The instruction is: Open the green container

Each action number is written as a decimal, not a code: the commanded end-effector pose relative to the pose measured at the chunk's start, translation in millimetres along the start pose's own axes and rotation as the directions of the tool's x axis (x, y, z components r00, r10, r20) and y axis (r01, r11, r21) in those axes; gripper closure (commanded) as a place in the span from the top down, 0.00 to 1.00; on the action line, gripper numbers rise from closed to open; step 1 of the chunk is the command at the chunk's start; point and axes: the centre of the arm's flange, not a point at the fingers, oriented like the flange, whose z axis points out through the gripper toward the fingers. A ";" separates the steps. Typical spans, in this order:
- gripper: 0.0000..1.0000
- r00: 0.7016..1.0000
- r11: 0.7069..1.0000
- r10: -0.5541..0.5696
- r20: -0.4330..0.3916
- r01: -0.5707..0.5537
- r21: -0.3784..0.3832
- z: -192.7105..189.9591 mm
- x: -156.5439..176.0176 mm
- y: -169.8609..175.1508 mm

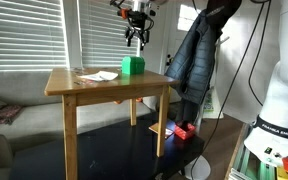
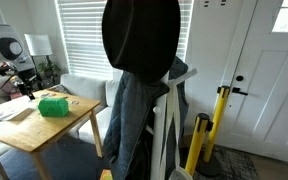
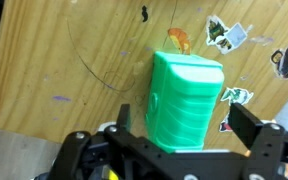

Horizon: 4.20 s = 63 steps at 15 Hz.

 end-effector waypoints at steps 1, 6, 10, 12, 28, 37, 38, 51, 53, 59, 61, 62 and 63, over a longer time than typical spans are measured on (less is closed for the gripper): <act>1.00 0.998 0.998 0.064 0.017 -0.063 -0.011 9.7 9.7 -31.8; 1.00 0.996 0.995 0.091 0.000 -0.091 -0.029 34.3 26.0 -44.9; 1.00 0.995 0.995 0.096 -0.004 -0.096 -0.040 49.6 32.1 -49.5; 1.00 0.996 0.995 0.088 -0.004 -0.088 -0.050 55.1 33.2 -50.1; 1.00 0.976 0.971 -0.209 0.054 0.214 -0.111 71.4 35.9 -33.0; 1.00 0.752 0.741 -0.650 0.112 0.659 -0.124 62.9 50.8 -19.0; 1.00 0.714 0.704 -0.688 0.132 0.700 -0.119 64.1 53.2 -16.6; 1.00 0.091 0.085 -0.955 0.283 0.996 -0.034 66.8 77.2 8.8; 1.00 0.012 0.014 -0.957 0.288 1.000 0.006 67.1 78.4 11.5; 1.00 0.246 0.247 -0.910 0.334 0.968 -0.038 46.8 77.3 20.0; 1.00 0.335 0.340 -0.868 0.367 0.939 -0.053 33.8 72.4 26.4; 1.00 0.376 0.386 -0.845 0.381 0.921 -0.054 29.2 69.3 29.5; 1.00 0.417 0.431 -0.821 0.390 0.901 -0.053 26.4 66.3 32.5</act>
